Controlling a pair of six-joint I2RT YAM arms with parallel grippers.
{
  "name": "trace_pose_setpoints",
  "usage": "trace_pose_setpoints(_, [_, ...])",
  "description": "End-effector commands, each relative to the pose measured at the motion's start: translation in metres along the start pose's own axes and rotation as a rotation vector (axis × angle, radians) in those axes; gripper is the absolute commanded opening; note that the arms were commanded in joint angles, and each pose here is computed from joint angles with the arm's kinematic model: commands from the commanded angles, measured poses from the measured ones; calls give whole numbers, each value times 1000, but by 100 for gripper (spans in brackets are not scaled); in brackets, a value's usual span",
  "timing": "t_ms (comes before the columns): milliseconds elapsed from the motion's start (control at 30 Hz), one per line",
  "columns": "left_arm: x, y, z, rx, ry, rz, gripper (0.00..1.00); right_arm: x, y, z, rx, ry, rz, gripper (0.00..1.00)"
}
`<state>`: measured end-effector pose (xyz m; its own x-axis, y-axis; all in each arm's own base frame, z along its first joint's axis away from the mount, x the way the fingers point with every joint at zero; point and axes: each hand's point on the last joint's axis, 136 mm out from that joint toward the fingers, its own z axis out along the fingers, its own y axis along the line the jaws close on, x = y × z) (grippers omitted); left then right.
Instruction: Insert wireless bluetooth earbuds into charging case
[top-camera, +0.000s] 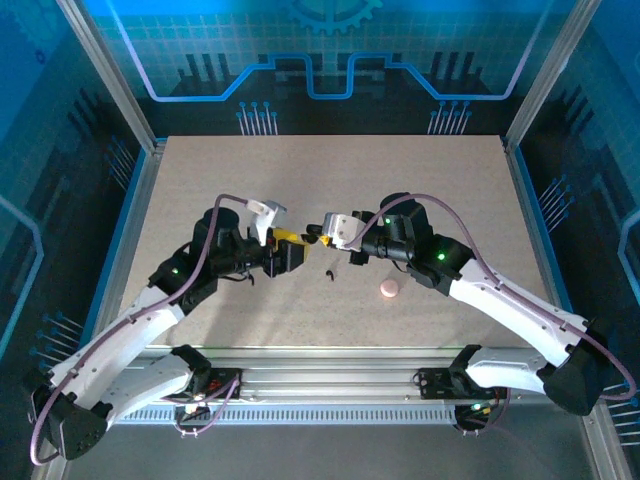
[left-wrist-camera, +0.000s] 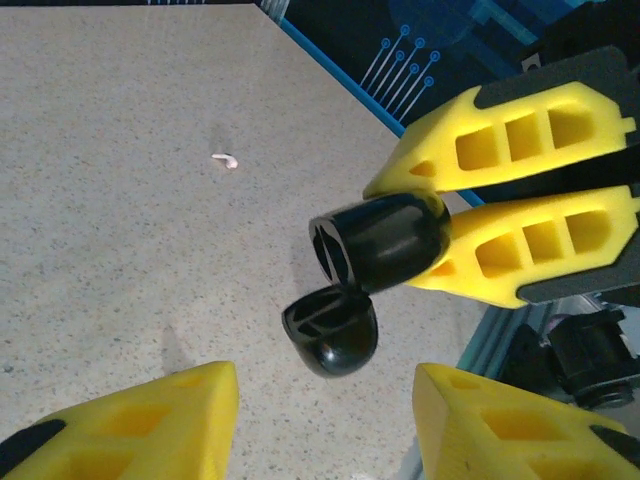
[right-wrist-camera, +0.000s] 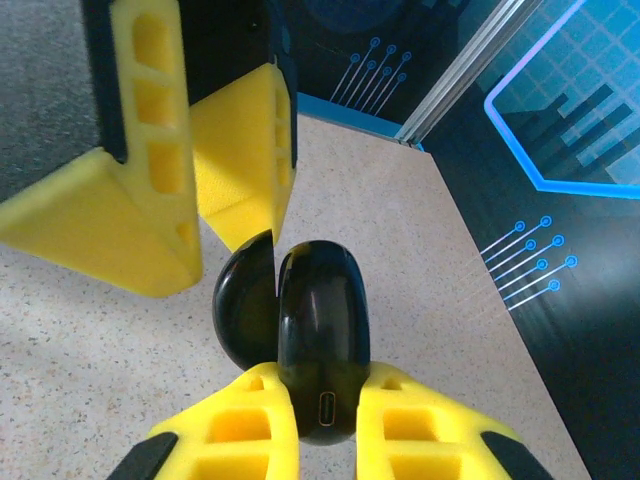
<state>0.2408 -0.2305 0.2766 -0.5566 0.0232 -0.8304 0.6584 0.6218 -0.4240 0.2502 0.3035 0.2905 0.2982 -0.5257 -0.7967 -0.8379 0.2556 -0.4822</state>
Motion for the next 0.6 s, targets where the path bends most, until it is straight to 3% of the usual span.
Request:
trace_pose_setpoints(0, [-16,-5,-2,-10,-32,43,49,-15,-4,-4,-6,-41,13,12])
trace_pose_setpoints(200, [-19,-15,3,33,-32,57,49,-17,-4,-5,-5,-48,15,12])
trace_pose_setpoints(567, [-14,-17,11,44,6,70,37,-20,-6,-6,5,-64,24,12])
